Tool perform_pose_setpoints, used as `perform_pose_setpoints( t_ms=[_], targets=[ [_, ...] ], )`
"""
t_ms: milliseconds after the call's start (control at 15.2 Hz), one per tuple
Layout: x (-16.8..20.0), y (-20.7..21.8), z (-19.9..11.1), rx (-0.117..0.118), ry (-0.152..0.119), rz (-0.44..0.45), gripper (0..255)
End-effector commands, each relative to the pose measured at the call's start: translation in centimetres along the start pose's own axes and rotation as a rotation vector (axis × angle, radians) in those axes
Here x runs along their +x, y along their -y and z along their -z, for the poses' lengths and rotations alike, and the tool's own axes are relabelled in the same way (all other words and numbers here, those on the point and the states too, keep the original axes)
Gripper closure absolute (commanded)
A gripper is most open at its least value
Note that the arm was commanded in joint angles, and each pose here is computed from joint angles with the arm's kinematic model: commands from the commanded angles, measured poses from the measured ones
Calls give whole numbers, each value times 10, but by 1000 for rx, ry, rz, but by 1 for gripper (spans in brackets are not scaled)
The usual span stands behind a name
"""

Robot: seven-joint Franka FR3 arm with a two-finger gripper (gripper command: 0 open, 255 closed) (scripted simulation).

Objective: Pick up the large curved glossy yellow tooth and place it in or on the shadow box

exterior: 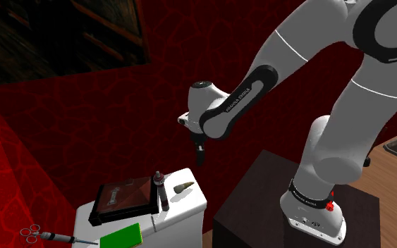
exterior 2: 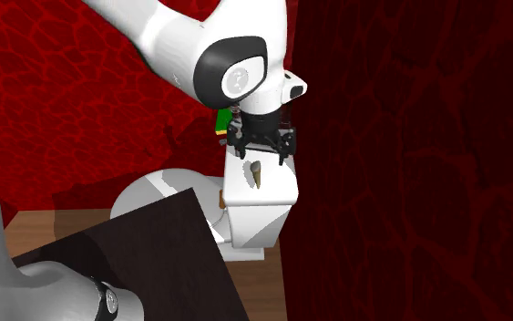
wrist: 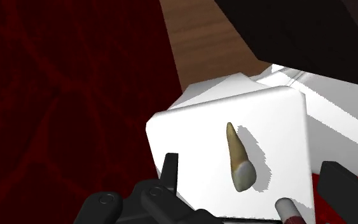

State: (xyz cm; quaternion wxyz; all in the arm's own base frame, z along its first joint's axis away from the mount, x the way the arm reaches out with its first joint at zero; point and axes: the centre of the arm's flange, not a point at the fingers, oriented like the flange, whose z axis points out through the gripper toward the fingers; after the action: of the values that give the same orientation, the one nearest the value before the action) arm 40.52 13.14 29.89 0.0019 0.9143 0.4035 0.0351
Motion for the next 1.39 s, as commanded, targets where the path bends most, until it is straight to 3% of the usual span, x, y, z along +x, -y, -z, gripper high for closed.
perform_pose_setpoints(
  t_ms=[0, 528, 1056, 1320],
  targets=[
    [10, 6, -25, 2, -8, 49, 0],
    [53, 33, -115, 12, -35, 239, 0],
    [56, 34, -159, 13, -36, 246, 0],
    [56, 34, -159, 13, -36, 246, 0]
  ],
)
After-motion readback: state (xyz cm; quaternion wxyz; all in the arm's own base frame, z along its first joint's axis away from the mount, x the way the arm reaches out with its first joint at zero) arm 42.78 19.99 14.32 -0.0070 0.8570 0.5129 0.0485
